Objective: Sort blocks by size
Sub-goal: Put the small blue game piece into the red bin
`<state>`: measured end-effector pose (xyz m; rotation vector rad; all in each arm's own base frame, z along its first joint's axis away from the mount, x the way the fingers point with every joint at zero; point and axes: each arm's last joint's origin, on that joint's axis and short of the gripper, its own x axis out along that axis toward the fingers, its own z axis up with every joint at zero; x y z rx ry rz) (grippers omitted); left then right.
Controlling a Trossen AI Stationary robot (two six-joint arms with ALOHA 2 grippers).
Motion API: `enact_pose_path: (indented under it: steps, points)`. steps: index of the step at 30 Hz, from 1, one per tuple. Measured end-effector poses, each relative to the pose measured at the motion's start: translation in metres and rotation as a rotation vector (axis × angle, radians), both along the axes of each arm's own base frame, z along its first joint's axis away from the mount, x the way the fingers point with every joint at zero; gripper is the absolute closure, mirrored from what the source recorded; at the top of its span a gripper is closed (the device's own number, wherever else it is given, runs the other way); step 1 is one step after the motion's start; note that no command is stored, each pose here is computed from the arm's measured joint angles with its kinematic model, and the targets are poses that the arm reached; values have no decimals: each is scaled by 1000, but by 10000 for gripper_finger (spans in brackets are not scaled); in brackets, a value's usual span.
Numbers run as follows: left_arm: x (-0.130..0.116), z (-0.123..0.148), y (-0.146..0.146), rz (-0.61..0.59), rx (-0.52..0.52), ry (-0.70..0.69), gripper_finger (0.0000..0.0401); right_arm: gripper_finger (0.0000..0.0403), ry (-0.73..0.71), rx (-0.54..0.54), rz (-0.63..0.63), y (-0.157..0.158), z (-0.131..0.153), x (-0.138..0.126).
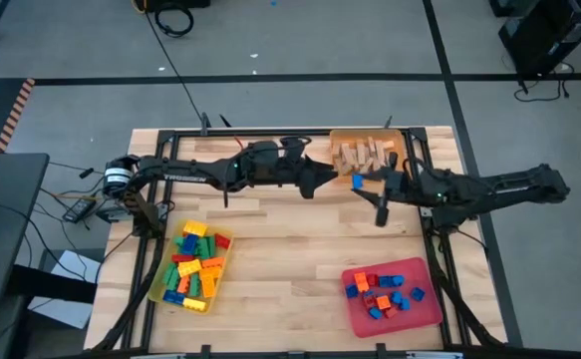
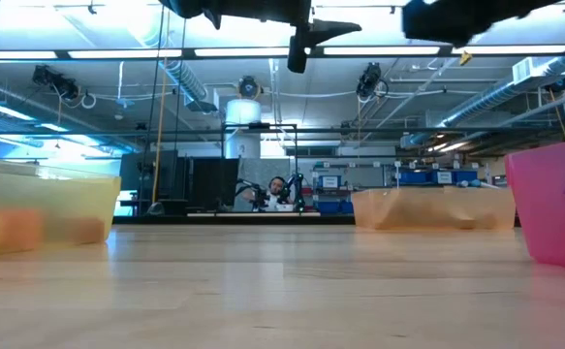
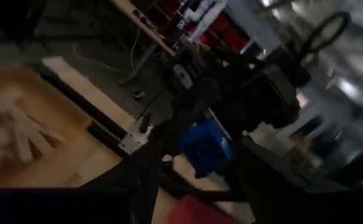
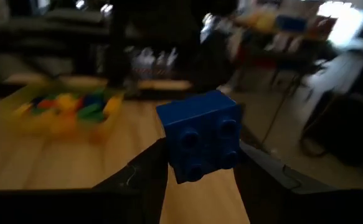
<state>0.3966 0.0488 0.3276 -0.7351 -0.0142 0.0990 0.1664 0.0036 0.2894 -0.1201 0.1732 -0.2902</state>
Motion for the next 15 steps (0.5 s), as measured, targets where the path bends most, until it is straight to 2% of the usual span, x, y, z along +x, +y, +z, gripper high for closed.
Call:
enact_pose_path:
  steps: [2, 4, 9, 15]
  points:
    - [0, 0, -1, -5, 98, 9, 190, 224, 50, 19, 54, 7, -3, -10]
    - [0, 0, -1, -8, 147, 14, 190, 223, 96, 67, 99, 14, -7, -18]
    - [-1, -3, 3, -2, 174, 54, 190, 223, 215, 243, 161, 30, -18, -31]
    - [-2, -15, 3, -24, 256, 182, 190, 222, 411, 398, 150, 49, -17, -29]
